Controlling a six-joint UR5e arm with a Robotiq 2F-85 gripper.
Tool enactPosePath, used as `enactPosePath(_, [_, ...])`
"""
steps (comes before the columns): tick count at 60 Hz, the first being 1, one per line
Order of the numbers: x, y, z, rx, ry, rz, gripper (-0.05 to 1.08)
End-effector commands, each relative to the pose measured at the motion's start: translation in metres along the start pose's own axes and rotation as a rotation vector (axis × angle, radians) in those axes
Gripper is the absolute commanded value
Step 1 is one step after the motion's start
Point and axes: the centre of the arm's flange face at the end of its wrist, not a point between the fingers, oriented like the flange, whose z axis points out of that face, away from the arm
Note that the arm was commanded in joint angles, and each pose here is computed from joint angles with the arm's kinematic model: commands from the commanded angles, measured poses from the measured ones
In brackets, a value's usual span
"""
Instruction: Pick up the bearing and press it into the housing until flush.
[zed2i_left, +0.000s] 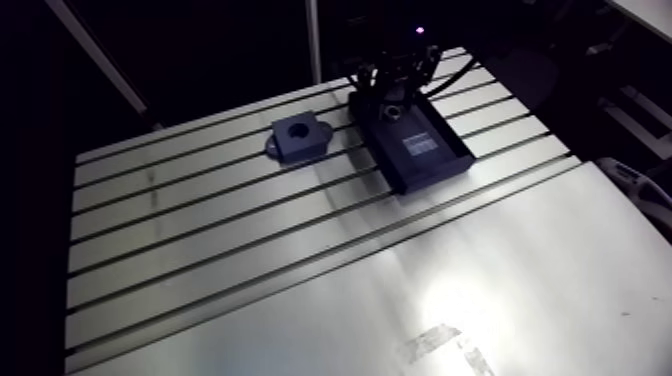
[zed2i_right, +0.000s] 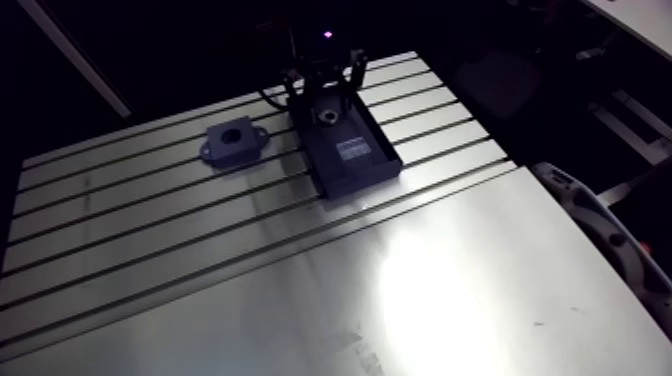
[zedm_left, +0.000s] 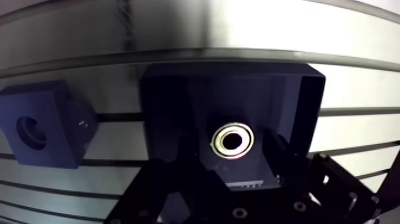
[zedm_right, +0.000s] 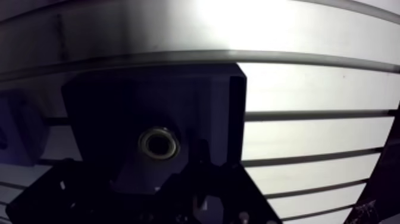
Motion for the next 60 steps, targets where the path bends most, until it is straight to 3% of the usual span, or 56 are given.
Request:
enactPosePath(1, [0.0024, 0.0002, 0.0023, -0.004, 0.009, -0.002, 0.38])
enactPosePath(28, [0.0023, -0.001, -0.0005, -0.002, 0.013, -0.005, 0.41])
enactPosePath(60, [0.0032, -0.0046, -0.0014, -0.015, 0.01, -0.012, 0.44])
